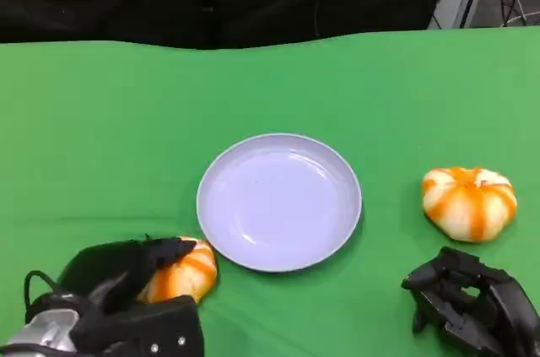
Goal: Grasp the bread from the table and place it into the plate.
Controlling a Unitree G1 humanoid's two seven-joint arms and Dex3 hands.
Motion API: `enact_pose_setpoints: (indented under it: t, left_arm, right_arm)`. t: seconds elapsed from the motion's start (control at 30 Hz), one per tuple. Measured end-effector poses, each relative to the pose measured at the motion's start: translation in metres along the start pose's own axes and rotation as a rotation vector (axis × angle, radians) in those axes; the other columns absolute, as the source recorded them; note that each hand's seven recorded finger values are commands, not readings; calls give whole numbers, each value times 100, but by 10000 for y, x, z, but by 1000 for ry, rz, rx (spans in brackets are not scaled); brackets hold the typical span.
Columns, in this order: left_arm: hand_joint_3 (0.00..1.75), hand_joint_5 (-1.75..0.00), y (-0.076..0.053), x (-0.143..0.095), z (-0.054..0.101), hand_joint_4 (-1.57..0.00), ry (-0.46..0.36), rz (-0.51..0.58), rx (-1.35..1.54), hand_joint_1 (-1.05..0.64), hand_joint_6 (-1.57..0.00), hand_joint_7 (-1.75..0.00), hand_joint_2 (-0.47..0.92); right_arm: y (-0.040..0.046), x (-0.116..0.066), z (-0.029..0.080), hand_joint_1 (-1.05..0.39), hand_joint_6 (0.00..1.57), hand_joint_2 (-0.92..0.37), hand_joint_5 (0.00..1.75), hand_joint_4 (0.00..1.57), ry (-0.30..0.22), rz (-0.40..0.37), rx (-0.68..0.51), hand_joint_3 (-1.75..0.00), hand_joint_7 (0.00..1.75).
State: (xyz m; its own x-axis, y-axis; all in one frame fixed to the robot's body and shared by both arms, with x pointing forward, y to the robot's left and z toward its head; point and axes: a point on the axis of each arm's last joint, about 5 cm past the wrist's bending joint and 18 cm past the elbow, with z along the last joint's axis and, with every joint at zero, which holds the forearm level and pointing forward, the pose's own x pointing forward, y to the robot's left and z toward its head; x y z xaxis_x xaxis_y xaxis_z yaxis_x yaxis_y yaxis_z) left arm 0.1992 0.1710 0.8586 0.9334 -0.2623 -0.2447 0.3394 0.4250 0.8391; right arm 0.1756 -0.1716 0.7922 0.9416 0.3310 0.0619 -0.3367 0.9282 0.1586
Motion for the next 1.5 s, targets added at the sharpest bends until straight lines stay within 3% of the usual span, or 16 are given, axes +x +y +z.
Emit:
enact_pose_setpoints:
  t: [0.03, 0.1, 0.2, 0.23, 0.27, 0.3, 0.37, 0.43, 0.63, 0.8, 1.23, 1.5]
  left_arm:
    - [8, -147, -6, 0, -2, -74, -1, 18, 3, -12, -127, -5, 92]
    - [8, -166, -25, 4, -4, -68, -3, 55, 10, -14, -131, -7, 92]
    - [7, -174, -63, 9, -5, -66, -5, 90, 8, -17, -135, -10, 92]
    - [7, -174, -70, 9, -4, -66, -7, 95, 7, -17, -128, -27, 92]
    - [8, -174, -76, 10, -5, -67, -6, 97, 7, -17, -97, -89, 92]
    - [9, -175, -78, 10, -4, -66, -6, 97, 6, -16, -84, -114, 92]
    - [8, -175, -82, 9, -4, -64, -5, 102, 5, -17, -69, -139, 92]
    - [7, -175, -92, 2, -9, -63, -4, 110, 5, -17, -65, -146, 92]
    - [9, -175, -122, -61, -21, -64, 19, 141, 12, -14, -62, -150, 92]
    - [8, -175, -90, -167, -22, -67, 50, 178, 20, -11, -67, -142, 92]
    - [6, -175, 301, -418, 142, -72, 48, 359, 74, -9, -83, -117, 92]
    - [8, -175, 437, -467, 255, -71, 9, 424, 69, -7, -88, -110, 92]
  right_arm:
    - [0, 0, 0, -23, 84, -92, 169, 68, 0, 0, 0, -40, 97]
    - [0, -1, 0, -23, 84, -92, 169, 68, 0, 0, 0, -40, 97]
    - [0, -1, 0, -24, 84, -92, 169, 68, 0, 2, 0, -40, 97]
    - [0, -1, 0, -24, 84, -92, 169, 68, 0, 1, 0, -40, 97]
    - [0, -1, 0, -24, 84, -91, 170, 69, 0, 1, 0, -40, 97]
    - [0, 0, 0, -25, 84, -91, 170, 69, 0, 1, 0, -40, 97]
    - [0, 0, 0, -24, 84, -91, 171, 68, 0, 0, 0, -40, 97]
    - [0, 0, 0, -25, 84, -91, 171, 68, 0, 0, 0, -40, 97]
    - [0, 0, 0, -25, 84, -91, 171, 68, 0, 0, 0, -40, 97]
    - [0, 0, 0, -24, 84, -91, 171, 68, 0, 2, 0, -40, 97]
    - [1, 1, -2, -24, 84, -91, 170, 67, 1, 10, 2, -41, 97]
    - [2, -2, -6, -24, 84, -92, 170, 67, 5, 8, 4, -40, 97]
